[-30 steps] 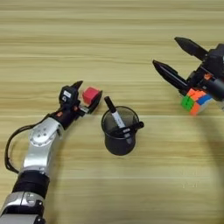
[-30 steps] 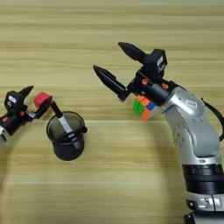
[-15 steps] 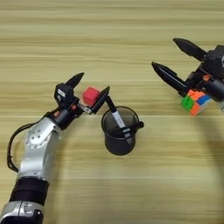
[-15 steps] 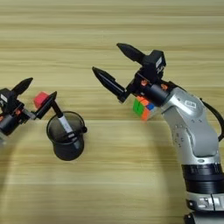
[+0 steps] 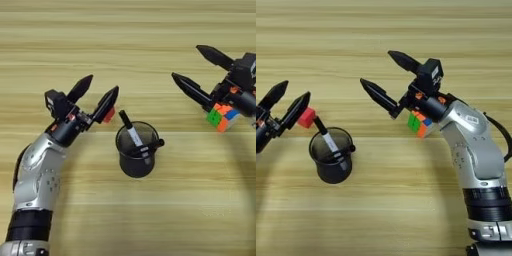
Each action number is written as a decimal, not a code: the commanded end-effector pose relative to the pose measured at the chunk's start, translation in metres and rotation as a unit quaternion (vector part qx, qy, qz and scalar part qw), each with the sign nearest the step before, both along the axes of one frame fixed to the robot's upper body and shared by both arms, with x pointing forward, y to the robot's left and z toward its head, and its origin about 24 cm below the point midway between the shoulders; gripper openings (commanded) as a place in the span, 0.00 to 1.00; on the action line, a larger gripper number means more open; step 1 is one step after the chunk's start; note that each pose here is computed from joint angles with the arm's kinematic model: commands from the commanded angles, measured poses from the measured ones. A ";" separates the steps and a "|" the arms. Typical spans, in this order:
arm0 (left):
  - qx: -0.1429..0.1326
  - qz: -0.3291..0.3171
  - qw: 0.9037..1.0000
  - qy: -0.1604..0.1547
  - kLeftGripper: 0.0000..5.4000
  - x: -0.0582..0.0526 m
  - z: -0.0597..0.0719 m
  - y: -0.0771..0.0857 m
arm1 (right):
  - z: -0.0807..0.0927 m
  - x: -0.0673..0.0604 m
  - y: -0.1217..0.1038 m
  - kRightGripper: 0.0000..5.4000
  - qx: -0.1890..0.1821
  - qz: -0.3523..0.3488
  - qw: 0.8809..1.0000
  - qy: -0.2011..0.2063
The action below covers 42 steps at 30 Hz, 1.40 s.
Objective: Move the objects on the table
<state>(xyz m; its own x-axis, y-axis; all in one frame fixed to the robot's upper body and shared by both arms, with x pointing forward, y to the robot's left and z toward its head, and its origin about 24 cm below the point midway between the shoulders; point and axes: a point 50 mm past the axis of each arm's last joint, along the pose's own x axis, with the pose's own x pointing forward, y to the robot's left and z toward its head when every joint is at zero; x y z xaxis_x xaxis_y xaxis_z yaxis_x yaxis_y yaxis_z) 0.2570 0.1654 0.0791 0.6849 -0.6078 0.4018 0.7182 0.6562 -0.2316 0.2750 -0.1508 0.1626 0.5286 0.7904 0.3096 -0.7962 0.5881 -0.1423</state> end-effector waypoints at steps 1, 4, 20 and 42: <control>0.031 -0.046 0.998 0.005 0.99 -0.009 -0.007 -0.007 | 0.001 -0.001 0.001 1.00 -0.014 0.008 1.000 -0.007; 0.043 -0.071 0.997 0.003 0.99 -0.014 -0.010 -0.011 | 0.002 -0.003 0.003 1.00 -0.016 0.018 1.000 -0.011; 0.101 -0.083 0.991 0.012 0.96 -0.013 -0.021 -0.019 | 0.003 -0.009 0.009 1.00 -0.023 0.042 0.999 -0.019; 0.107 -0.061 0.992 0.027 0.60 -0.007 -0.026 -0.017 | -0.006 -0.014 0.009 1.00 -0.055 0.060 0.996 -0.027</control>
<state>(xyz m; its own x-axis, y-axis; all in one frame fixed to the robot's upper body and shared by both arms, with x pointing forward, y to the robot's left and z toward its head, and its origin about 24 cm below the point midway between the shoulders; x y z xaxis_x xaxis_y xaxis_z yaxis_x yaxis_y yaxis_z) 0.2467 0.1494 0.0505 0.6238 -0.7509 0.2168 0.7815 0.6032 -0.1594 0.2605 -0.1405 0.1571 0.4169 0.8699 0.2636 -0.8529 0.4746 -0.2173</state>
